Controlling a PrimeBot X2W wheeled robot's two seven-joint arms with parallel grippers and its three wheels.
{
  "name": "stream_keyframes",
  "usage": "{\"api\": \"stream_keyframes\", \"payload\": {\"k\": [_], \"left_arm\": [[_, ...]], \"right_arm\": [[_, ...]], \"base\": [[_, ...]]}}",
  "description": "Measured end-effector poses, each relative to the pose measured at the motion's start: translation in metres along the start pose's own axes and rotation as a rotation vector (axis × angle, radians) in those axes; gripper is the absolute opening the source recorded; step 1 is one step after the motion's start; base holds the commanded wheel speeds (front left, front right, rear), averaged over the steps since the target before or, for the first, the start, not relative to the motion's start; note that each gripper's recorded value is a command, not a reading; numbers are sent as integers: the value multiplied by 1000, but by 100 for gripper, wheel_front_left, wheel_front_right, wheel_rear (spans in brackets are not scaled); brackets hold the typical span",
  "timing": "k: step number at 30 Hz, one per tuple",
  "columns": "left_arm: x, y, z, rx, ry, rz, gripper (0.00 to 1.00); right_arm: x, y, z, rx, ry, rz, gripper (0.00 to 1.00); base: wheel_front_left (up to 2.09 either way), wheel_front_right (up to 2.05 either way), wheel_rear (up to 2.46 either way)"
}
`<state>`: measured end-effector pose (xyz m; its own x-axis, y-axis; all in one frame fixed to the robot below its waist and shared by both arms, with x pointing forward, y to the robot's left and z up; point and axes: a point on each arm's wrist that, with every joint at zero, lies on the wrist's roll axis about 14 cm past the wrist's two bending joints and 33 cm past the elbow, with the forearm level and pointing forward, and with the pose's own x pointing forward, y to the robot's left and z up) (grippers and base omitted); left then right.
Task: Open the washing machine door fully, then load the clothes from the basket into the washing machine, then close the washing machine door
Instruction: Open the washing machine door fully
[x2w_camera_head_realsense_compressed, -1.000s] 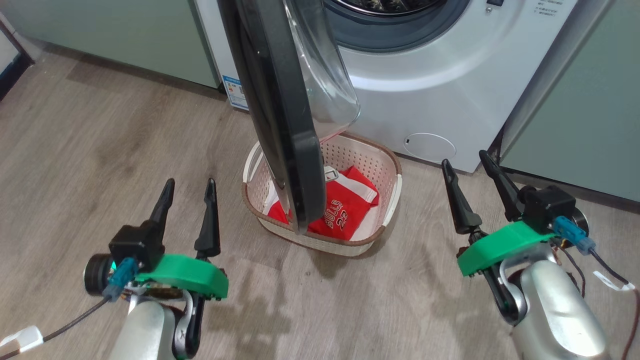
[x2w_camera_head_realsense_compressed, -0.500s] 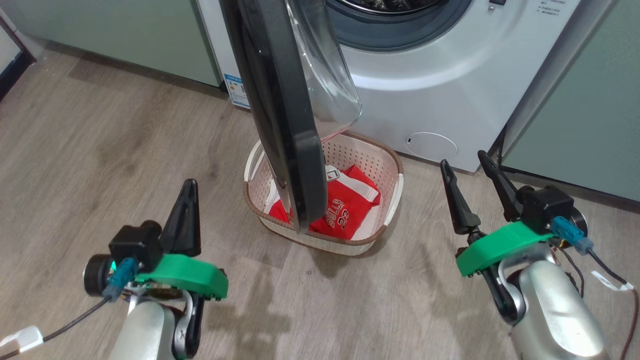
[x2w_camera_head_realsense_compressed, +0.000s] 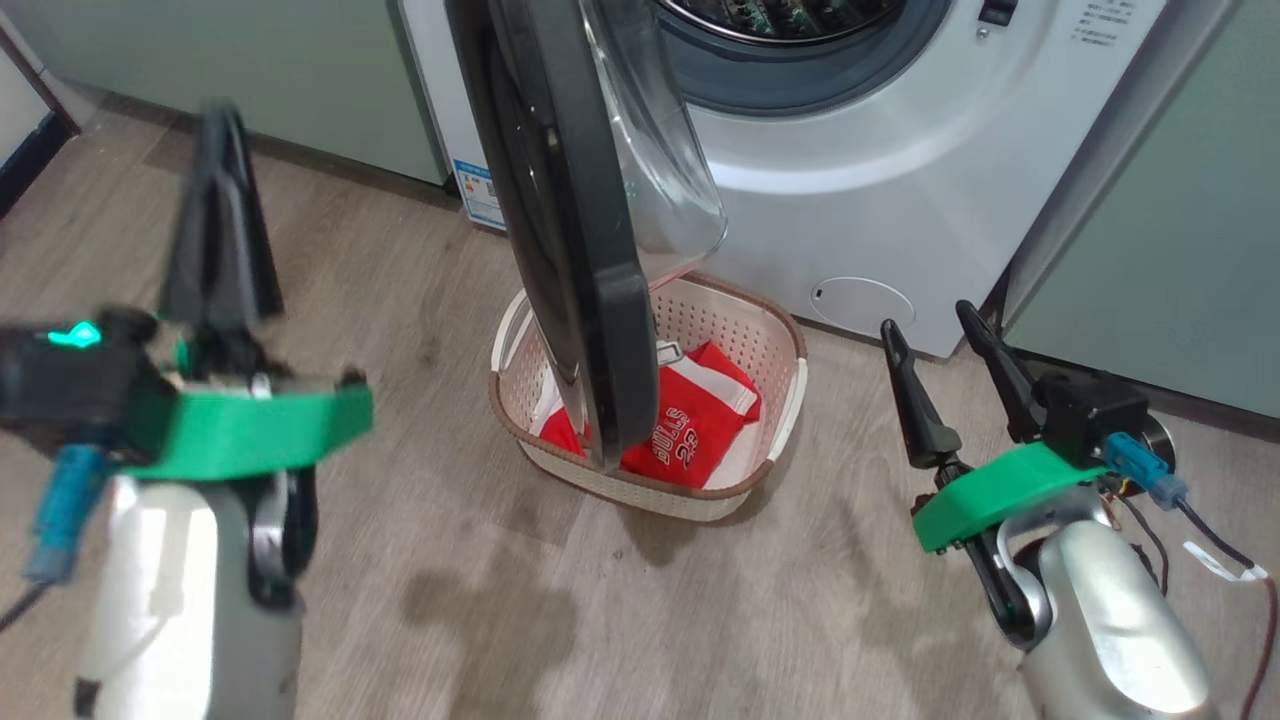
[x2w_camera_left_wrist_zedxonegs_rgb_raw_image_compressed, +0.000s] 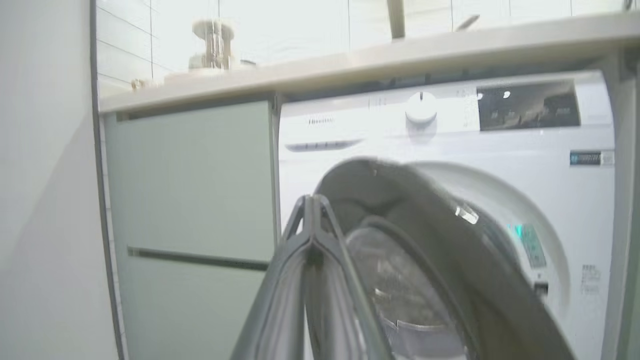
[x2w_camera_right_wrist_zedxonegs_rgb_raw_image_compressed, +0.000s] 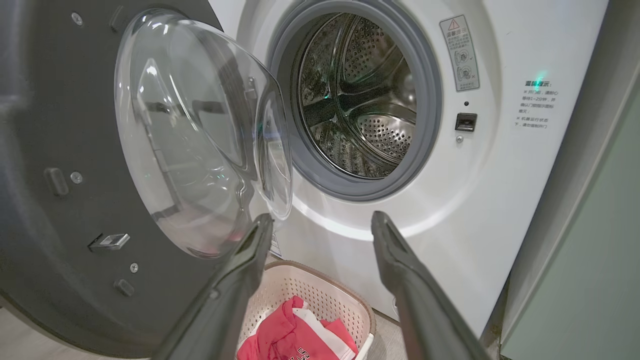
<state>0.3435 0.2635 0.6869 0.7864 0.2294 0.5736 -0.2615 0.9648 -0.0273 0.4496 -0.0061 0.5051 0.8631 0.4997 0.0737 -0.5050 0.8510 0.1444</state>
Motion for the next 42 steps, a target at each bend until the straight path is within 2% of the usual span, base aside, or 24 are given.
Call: {"api": "stream_keyframes", "payload": {"k": [1,5,8,10,14,20,25,29,33,42], "left_arm": [[0,0,0,0,0,0,0],[27,-28,62,-33,-215,-76,0],[31,-67,88,-103,-300,-192,0],[26,-96,90,-162,-300,-280,0],[3,-161,72,-322,-193,-467,0],[-38,-208,16,-434,71,-581,0],[-72,-239,-11,-500,231,-669,0],[-91,-253,-30,-525,327,-708,0],[-99,-252,-50,-507,396,-696,0],[-97,-220,-94,-393,497,-586,0]], "right_arm": [[0,0,0,0,0,0,100],[-1,-2,1,-1,-3,-5,100],[-4,-4,2,-2,-5,-14,100],[-5,-7,3,-4,-7,-23,100],[-11,-15,5,-6,-9,-48,100],[-13,-23,0,1,1,-69,100],[-12,-25,-6,1,13,-72,100],[-11,-26,-9,6,21,-74,100],[-10,-27,-12,11,26,-76,100],[-6,-25,-17,14,38,-70,100]], "base": [[0,0,0],[0,0,0],[0,0,0],[0,0,0],[0,0,0],[0,0,0],[0,0,0],[0,0,0],[0,0,0],[0,0,0]]}}
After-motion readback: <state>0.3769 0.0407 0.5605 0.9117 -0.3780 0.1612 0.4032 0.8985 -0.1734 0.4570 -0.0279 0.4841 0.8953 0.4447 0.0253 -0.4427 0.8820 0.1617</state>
